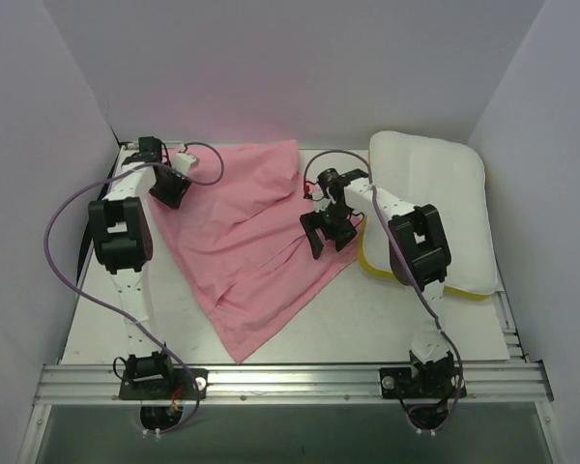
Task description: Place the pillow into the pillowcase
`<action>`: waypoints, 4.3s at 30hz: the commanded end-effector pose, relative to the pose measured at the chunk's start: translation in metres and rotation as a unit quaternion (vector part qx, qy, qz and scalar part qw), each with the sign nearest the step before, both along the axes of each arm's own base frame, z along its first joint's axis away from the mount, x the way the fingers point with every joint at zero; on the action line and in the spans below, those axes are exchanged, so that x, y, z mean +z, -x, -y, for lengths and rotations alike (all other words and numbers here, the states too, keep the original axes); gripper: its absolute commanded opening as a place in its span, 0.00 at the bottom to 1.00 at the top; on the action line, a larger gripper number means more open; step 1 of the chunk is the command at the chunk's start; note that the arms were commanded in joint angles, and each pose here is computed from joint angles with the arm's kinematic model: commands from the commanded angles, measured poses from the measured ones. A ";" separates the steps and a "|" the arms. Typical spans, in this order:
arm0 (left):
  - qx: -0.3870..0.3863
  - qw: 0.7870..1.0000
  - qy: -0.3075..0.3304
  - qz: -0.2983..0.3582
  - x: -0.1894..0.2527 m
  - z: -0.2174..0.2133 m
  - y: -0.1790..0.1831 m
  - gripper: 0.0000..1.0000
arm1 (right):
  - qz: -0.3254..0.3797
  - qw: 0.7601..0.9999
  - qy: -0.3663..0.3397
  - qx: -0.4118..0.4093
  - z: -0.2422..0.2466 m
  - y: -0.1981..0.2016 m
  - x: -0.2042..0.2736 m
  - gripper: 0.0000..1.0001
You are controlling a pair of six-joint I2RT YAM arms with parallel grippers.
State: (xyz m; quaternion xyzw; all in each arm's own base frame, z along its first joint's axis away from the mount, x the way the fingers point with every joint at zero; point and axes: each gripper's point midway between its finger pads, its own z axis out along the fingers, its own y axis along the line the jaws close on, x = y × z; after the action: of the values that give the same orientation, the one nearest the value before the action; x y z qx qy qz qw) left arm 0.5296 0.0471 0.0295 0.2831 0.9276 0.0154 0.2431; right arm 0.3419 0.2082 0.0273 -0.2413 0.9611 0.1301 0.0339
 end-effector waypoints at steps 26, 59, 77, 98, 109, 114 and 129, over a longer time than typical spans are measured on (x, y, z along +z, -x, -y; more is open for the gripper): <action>0.051 0.987 0.149 -0.041 0.109 -0.001 0.232 0.77 | 0.097 0.995 0.013 0.010 0.008 -0.049 0.045 0.73; 0.186 0.960 0.193 -0.083 -0.004 0.006 0.101 0.73 | 0.091 0.995 -0.045 0.017 -0.044 -0.078 0.038 0.67; 0.063 0.962 0.266 -0.002 0.105 0.067 0.100 0.97 | 0.112 0.888 -0.033 -0.446 0.266 -0.091 0.126 1.00; 0.069 0.971 0.228 -0.035 0.095 0.073 0.113 0.97 | 0.207 0.873 0.098 -0.431 0.321 -0.198 0.069 1.00; 0.062 0.974 0.217 -0.027 0.110 0.080 0.116 0.97 | 0.117 0.915 0.075 -0.379 0.306 -0.182 -0.001 1.00; 0.066 0.973 0.218 -0.024 0.116 0.079 0.112 0.97 | 0.046 0.928 0.091 -0.358 0.293 -0.153 -0.027 0.88; 0.067 0.976 0.207 -0.004 0.133 0.075 0.117 0.97 | 0.095 0.943 0.061 -0.313 0.284 -0.158 0.022 0.00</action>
State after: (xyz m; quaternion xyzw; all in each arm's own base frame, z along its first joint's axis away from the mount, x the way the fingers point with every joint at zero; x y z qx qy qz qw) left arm 0.4100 -0.0278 0.1315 0.1560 0.9393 -0.1675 0.2557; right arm 0.5391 -0.0927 0.0441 0.0927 0.9731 -0.0029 0.2110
